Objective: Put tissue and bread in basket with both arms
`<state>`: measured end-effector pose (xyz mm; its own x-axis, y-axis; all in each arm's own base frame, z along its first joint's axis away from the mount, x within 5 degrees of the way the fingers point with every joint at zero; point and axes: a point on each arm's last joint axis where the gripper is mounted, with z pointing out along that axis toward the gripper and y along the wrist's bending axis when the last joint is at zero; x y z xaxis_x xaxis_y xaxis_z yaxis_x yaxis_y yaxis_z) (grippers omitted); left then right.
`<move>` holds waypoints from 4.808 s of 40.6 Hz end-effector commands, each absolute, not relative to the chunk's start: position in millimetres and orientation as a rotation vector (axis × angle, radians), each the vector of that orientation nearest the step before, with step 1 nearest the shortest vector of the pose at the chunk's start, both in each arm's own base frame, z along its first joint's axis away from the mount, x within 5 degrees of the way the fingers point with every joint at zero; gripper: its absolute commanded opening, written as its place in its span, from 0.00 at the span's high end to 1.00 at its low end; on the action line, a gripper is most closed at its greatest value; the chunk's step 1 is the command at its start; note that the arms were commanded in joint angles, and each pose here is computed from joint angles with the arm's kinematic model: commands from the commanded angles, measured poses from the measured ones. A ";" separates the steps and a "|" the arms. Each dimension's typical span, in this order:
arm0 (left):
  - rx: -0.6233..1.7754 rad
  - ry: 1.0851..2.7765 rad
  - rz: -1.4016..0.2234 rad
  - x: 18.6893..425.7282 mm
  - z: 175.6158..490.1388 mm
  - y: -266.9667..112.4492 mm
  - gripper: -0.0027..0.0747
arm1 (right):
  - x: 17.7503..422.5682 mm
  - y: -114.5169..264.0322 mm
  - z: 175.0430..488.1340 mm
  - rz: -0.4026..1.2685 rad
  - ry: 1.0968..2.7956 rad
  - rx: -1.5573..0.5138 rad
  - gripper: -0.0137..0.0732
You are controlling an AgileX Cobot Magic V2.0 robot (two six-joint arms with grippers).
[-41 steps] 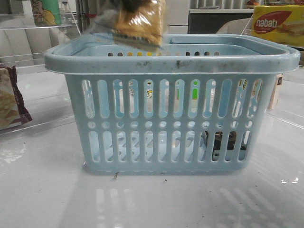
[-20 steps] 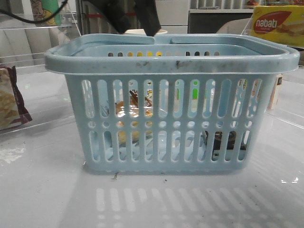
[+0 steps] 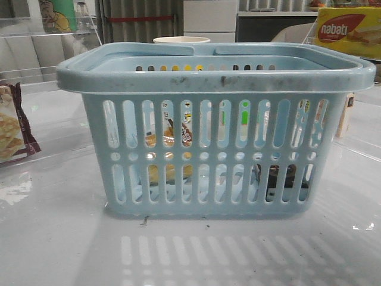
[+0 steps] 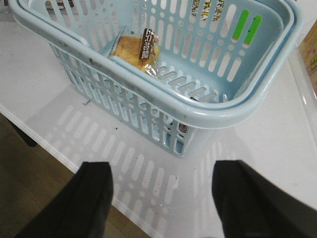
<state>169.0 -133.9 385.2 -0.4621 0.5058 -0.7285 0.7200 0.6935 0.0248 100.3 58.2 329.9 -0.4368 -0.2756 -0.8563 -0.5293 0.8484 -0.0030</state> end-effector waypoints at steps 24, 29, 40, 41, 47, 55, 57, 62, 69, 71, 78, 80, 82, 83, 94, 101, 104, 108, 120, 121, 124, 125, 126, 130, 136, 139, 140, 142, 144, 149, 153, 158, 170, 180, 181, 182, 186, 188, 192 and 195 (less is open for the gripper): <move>0.849 1.959 -0.416 73.4 350.4 -65.8 0.34 | 104.6 52.5 341.9 0.192 1.952 -0.628 0.22; 0.854 1.962 -0.400 74.2 348.3 -65.3 0.34 | 104.0 51.5 340.0 0.177 1.973 -0.640 0.22; 0.859 1.958 -0.375 75.1 348.1 -64.3 0.61 | 102.3 50.7 336.7 0.172 2.012 -0.653 0.45; 0.859 1.958 -0.375 75.1 348.1 -64.3 0.65 | 102.2 50.6 336.5 0.171 2.015 -0.653 0.51; 0.859 1.958 -0.375 75.1 348.1 -64.3 0.81 | 102.1 50.5 336.3 0.171 2.018 -0.654 0.74; 0.859 1.958 -0.375 75.1 348.1 -64.3 0.85 | 102.0 50.5 336.2 0.171 2.019 -0.654 0.78; 0.859 1.958 -0.375 75.1 348.1 -64.3 0.85 | 102.0 50.5 336.2 0.171 2.019 -0.654 0.78; 0.859 1.958 -0.375 75.1 348.1 -64.3 0.85 | 102.0 50.5 336.2 0.171 2.019 -0.654 0.78; 0.859 1.958 -0.375 75.1 348.1 -64.3 0.85 | 102.0 50.5 336.2 0.171 2.019 -0.654 0.78; 0.858 1.955 -0.376 74.2 348.1 -63.6 0.85 | 102.0 50.5 336.2 0.171 2.019 -0.654 0.78; 0.755 1.875 -0.300 70.1 352.9 -49.6 0.85 | 102.0 50.5 336.2 0.171 2.019 -0.654 0.78; 0.694 1.832 -0.261 70.3 350.9 -44.2 0.85 | 102.0 50.5 336.2 0.171 2.019 -0.654 0.78; 0.613 1.762 -0.219 69.3 346.7 -37.6 0.85 | 102.0 50.5 336.2 0.171 2.019 -0.654 0.78; 0.589 1.728 -0.205 67.9 346.5 -35.2 0.85 | 102.0 50.5 336.2 0.171 2.019 -0.654 0.78; 0.301 1.542 -0.043 48.1 290.8 -11.7 0.85 | 102.0 50.5 336.2 0.171 2.019 -0.654 0.78; 0.229 1.510 0.017 44.8 258.3 -7.1 0.85 | 102.0 50.5 336.2 0.171 2.019 -0.654 0.78; 0.215 1.499 0.025 46.5 249.1 -6.6 0.85 | 102.0 50.5 336.2 0.171 2.019 -0.654 0.78; 0.175 1.449 0.010 49.5 236.3 -5.9 0.85 | 102.0 50.5 336.2 0.171 2.019 -0.654 0.78; 0.105 1.443 0.007 53.0 218.4 -3.6 0.85 | 102.0 50.5 336.1 0.171 2.020 -0.655 0.78; 0.102 1.445 0.011 53.1 217.8 -3.4 0.85 | 102.0 50.5 336.1 0.171 2.020 -0.655 0.78; 0.084 1.423 0.024 53.4 217.2 -2.4 0.85 | 102.0 50.5 336.1 0.171 2.020 -0.655 0.78; 0.078 1.415 0.031 53.7 216.3 -1.9 0.85 | 102.0 50.5 336.1 0.171 2.020 -0.655 0.78; 0.074 1.417 0.036 53.7 216.2 -1.6 0.85 | 102.0 50.5 336.1 0.171 2.020 -0.655 0.78; 0.065 1.418 0.046 53.7 216.2 -1.0 0.85 | 102.0 50.5 336.1 0.171 2.020 -0.655 0.78; 0.065 1.420 0.046 53.7 216.0 -1.0 0.85 | 102.0 50.5 336.1 0.171 2.020 -0.655 0.78; 0.065 1.420 0.046 53.7 216.0 -1.0 0.85 | 102.0 50.5 336.1 0.171 2.020 -0.655 0.78; 0.065 1.420 0.046 53.7 216.0 -1.0 0.85 | 102.0 50.5 336.1 0.171 2.020 -0.655 0.78; 0.065 1.420 0.046 53.7 216.0 -1.0 0.85 | 102.0 50.5 336.1 0.171 2.020 -0.655 0.78; 0.065 1.420 0.046 53.7 216.0 -1.0 0.85 | 102.0 50.5 336.1 0.171 2.020 -0.655 0.78; 0.065 1.422 0.046 53.9 215.9 -1.0 0.85 | 102.0 50.5 336.1 0.171 2.020 -0.655 0.78; 0.070 1.422 0.040 53.9 215.9 -1.3 0.85 | 102.0 50.5 336.1 0.171 2.020 -0.655 0.78; 0.081 1.421 0.028 53.8 215.9 -2.2 0.85 | 102.0 50.5 336.1 0.171 2.020 -0.655 0.78; 0.084 1.421 0.024 53.8 215.9 -2.4 0.85 | 102.0 50.5 336.1 0.171 2.020 -0.655 0.78; 0.084 1.421 0.024 53.8 215.9 -2.4 0.85 | 99.8 49.4 337.1 0.172 2.012 -0.652 0.78; 0.084 1.421 0.024 53.8 215.9 -2.4 0.85 | 98.6 48.5 337.9 0.171 2.006 -0.647 0.78; 0.084 1.421 0.024 53.8 215.9 -2.4 0.85 | 97.9 47.8 338.1 0.170 2.003 -0.643 0.78; 0.084 1.421 0.024 53.8 215.9 -2.4 0.85 | 92.3 42.6 340.4 0.160 1.981 -0.612 0.78; 0.084 1.421 0.024 53.8 215.9 -2.4 0.85 | 88.5 38.8 340.9 0.151 1.968 -0.588 0.78; 0.084 1.421 0.024 53.8 215.9 -2.4 0.85 | 78.5 28.7 340.3 0.116 1.941 -0.516 0.78; 0.084 1.421 0.024 53.8 215.9 -2.4 0.85 | 71.8 22.2 338.1 0.086 1.928 -0.461 0.78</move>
